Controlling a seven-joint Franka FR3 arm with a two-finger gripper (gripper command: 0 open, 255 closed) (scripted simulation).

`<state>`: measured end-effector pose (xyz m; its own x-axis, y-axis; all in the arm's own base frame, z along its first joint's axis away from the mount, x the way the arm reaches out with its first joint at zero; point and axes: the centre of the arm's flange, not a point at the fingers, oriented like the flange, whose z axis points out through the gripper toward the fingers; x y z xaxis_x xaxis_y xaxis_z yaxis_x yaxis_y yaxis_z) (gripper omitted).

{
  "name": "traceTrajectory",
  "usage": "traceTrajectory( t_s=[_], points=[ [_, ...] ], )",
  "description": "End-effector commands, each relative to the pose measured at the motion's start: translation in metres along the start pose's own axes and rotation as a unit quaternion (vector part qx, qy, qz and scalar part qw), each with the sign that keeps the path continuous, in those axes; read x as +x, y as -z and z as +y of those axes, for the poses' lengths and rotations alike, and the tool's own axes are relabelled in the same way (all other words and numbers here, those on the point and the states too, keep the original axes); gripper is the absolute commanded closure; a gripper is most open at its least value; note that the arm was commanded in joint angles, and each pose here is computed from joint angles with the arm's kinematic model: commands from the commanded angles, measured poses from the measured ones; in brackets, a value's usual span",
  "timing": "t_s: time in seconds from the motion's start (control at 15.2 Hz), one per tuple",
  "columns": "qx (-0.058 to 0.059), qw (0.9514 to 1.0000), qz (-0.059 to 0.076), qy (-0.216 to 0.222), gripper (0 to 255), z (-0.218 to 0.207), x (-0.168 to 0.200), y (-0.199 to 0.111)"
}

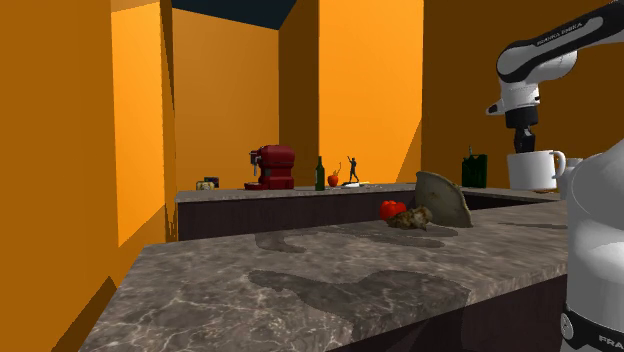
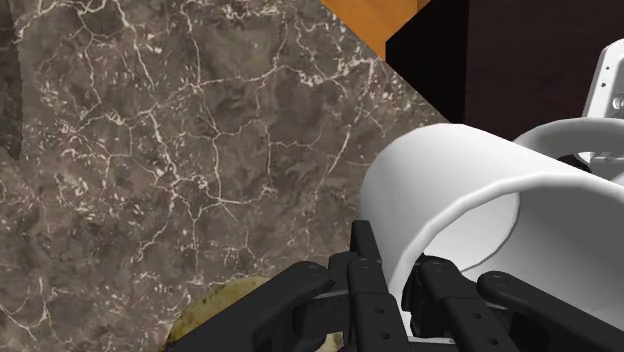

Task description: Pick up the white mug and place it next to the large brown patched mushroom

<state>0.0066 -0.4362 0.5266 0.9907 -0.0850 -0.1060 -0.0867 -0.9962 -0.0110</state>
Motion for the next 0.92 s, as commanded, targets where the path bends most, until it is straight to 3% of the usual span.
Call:
traceTrajectory(
  t_s=[0.0,0.86],
  points=[
    [0.0,1.0,0.0,0.0,255,-0.001,0.001,-0.01],
    [0.0,1.0,0.0,0.0,255,0.0,0.008,-0.079]
  ],
)
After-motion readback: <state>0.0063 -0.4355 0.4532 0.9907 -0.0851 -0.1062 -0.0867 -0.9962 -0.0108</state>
